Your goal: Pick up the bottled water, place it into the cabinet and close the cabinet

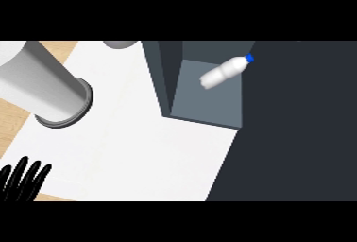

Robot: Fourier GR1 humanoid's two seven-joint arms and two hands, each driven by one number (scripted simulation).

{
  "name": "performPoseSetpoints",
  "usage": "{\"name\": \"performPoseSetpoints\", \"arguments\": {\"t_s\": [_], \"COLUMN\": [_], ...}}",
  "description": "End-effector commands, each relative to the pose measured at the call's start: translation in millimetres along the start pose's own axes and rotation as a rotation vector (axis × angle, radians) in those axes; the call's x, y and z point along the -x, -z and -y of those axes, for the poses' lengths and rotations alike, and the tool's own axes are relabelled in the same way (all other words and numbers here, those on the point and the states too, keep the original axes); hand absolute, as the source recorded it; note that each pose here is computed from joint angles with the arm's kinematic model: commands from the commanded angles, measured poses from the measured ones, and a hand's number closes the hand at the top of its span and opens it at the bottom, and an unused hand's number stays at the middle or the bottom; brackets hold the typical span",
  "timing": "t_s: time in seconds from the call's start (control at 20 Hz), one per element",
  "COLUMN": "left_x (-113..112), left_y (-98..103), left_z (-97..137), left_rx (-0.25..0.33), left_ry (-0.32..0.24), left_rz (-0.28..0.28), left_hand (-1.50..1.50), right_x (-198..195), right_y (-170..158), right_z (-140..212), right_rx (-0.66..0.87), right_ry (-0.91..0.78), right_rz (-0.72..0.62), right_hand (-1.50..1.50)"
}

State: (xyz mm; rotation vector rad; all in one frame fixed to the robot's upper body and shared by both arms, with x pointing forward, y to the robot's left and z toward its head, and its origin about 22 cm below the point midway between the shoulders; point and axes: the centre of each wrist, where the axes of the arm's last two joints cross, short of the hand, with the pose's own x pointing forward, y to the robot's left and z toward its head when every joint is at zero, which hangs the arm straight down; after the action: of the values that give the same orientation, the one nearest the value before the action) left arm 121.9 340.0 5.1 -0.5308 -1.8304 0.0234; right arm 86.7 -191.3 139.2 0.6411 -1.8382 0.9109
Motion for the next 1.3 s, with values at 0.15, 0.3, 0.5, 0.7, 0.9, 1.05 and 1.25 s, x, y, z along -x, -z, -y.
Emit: {"name": "performPoseSetpoints", "arguments": {"t_s": [0.15, 0.3, 0.5, 0.7, 0.9, 1.05, 1.25], "left_x": [-11.0, -13.2, -18.7, -20.6, -28.8, -29.3, -32.1], "left_y": [4.0, 3.3, 10.5, 6.5, 10.8, 10.3, 9.8], "left_z": [-10.5, -11.9, -17.3, -23.2, -26.3, -25.2, -25.3], "left_rx": [0.023, 0.04, 0.038, 0.031, 0.028, 0.033, 0.019], "left_ry": [0.017, -0.001, 0.022, 0.018, 0.032, 0.015, 0.008], "left_rz": [0.009, 0.002, 0.026, 0.016, 0.024, 0.025, 0.033], "left_hand": [-1.5, -1.5, -1.5, -1.5, -1.5, -1.5, -1.5], "right_x": [4.9, 13.0, 21.7, 32.3, 42.5, 48.1, 65.2], "right_y": [23.8, 35.3, 47.1, 65.3, 78.3, 89.2, 105.0], "right_z": [-10.3, -5.4, -2.1, -3.0, 5.0, 9.9, 34.8], "right_rx": [-0.074, -0.039, 0.006, 0.018, 0.044, 0.012, 0.054], "right_ry": [0.084, 0.091, 0.141, 0.247, 0.323, 0.416, 0.443], "right_rz": [-0.061, -0.078, -0.102, -0.1, -0.12, -0.109, -0.143], "right_hand": [1.5, 1.5, 1.5, 1.5, 1.5, 1.5, 1.5]}}
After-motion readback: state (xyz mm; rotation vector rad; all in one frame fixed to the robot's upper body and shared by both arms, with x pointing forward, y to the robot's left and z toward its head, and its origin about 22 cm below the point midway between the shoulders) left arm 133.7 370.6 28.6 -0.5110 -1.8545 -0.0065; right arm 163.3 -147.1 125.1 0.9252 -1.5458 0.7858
